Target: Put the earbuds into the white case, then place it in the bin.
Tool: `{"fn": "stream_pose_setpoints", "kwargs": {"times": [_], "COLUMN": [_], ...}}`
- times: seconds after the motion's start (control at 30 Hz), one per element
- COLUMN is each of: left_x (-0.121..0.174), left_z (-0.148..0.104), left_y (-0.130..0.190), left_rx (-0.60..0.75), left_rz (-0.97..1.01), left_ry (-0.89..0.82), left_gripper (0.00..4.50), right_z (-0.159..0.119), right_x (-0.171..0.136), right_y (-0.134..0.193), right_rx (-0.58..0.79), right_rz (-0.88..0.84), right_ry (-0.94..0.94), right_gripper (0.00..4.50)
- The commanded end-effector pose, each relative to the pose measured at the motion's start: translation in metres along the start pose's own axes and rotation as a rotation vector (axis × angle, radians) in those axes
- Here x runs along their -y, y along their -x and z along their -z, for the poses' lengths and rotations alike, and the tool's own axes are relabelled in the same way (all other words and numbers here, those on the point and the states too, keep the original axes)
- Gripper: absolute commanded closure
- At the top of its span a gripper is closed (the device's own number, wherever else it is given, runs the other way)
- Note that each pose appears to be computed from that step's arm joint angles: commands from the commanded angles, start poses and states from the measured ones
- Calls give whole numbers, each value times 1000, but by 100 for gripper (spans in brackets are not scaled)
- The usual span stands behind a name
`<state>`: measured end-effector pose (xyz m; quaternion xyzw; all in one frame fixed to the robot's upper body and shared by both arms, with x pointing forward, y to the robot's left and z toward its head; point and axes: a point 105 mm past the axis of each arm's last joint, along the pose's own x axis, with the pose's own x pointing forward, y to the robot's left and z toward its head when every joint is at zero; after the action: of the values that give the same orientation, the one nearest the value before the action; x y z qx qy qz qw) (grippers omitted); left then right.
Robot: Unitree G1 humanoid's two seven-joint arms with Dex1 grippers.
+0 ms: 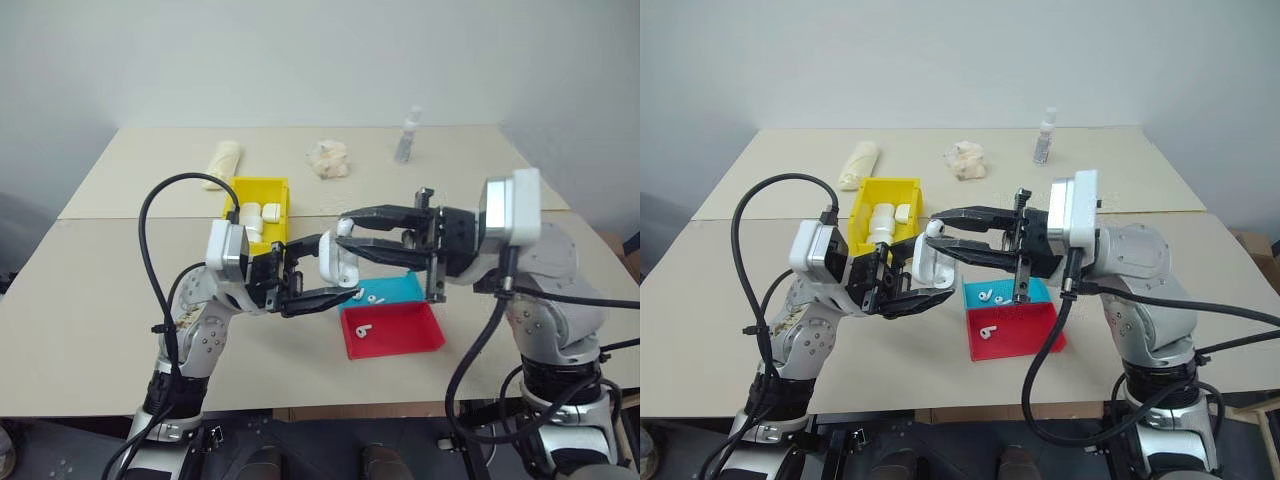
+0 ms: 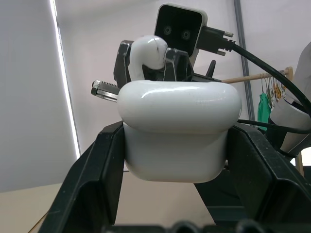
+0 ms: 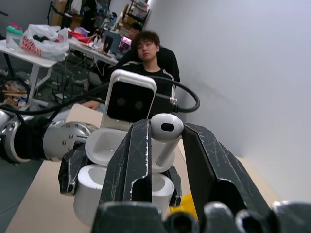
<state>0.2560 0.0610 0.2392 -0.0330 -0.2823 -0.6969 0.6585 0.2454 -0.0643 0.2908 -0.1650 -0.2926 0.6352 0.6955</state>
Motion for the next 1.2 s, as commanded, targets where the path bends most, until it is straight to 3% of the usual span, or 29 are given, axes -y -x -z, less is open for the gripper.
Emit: {"fn": "stream_pose_setpoints", "kwargs": {"times": [0.03, 0.47, 0.57, 0.67, 0.93, 1.03, 1.2], "left_x": [2, 0, 0, 0, -4, -4, 1], "left_z": [-7, -7, -7, -6, 6, 12, 20], "left_y": [-5, -4, -4, -4, 13, 29, 58], "left_rx": [2, -4, -4, -10, -100, -167, -287], "left_rz": [26, 11, 13, 14, -24, -55, -105], "left_ry": [-36, -48, -49, -47, -45, -48, -50], "left_gripper": [171, 171, 171, 171, 171, 171, 171], "right_z": [-1, 8, 7, 7, -6, -3, 29], "right_x": [0, -4, -6, -9, -3, 11, 40], "right_y": [1, 7, 6, 7, 21, 36, 52], "right_rx": [-3, -35, -35, -39, -62, -215, -597], "right_rz": [5, -10, -22, -37, -36, -41, -112], "right_ry": [31, 15, 40, 62, 98, 72, 40], "right_gripper": [343, 343, 278, 183, 183, 183, 183]}}
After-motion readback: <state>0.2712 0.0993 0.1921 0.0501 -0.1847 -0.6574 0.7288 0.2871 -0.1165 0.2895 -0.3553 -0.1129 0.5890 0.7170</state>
